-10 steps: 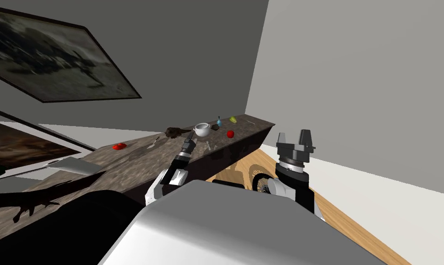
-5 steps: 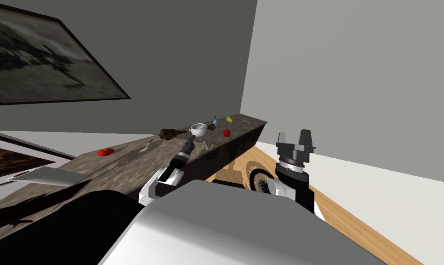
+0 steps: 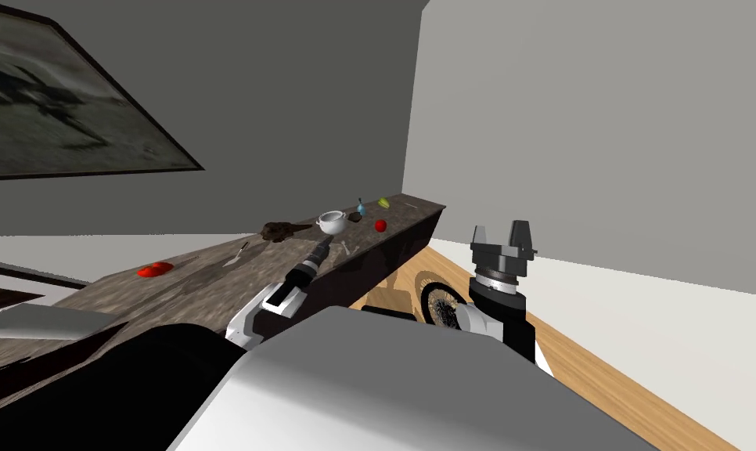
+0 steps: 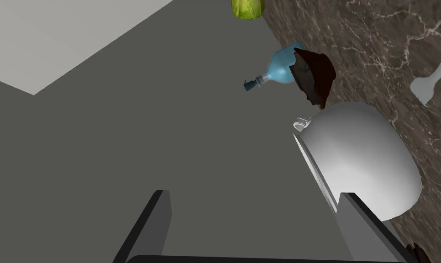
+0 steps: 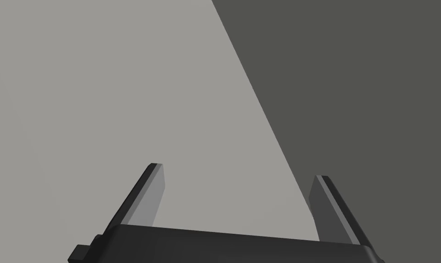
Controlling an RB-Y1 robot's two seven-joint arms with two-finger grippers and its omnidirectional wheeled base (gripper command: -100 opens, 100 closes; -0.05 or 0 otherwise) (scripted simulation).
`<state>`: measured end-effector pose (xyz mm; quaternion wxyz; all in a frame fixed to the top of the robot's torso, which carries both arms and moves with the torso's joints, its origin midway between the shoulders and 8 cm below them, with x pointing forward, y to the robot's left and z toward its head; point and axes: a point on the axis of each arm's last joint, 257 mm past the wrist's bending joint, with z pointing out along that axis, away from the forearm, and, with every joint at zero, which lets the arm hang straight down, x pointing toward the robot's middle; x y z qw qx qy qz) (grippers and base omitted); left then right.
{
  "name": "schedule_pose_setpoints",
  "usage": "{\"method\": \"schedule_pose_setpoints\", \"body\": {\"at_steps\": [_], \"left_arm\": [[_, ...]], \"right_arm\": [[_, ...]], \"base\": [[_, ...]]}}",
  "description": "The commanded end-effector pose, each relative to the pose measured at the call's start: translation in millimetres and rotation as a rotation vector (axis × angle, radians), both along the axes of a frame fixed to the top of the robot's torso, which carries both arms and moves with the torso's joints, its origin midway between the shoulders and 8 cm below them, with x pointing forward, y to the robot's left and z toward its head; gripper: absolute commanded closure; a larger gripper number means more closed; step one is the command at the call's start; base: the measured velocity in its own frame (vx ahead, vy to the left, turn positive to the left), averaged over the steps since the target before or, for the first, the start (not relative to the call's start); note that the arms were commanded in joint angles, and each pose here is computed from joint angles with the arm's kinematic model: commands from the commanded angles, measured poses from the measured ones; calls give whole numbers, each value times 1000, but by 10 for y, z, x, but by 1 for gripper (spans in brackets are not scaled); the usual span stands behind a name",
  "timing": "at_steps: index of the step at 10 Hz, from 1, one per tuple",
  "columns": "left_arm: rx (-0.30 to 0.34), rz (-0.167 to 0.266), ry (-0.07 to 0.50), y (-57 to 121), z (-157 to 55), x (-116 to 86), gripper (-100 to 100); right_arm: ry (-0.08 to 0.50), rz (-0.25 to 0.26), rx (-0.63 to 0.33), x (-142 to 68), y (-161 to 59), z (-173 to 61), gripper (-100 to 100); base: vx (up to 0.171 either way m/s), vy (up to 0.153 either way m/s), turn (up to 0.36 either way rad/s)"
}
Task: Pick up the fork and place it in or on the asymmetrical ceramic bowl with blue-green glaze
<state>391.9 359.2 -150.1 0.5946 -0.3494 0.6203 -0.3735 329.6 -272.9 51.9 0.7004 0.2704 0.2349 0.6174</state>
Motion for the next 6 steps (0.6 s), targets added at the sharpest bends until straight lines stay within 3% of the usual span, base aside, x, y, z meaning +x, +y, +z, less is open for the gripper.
{"method": "schedule_pose_setpoints", "body": {"at_steps": [1,6], "left_arm": [[25,4,28,64,-50,17,-100],[187,42,246,568,-625,-99,-100]], "right_arm": [[0,0,0,0,0,0,0],[0,0,0,0,0,0,0]], "base": [[-20,-5,-123],[2,-23,-151]]}}
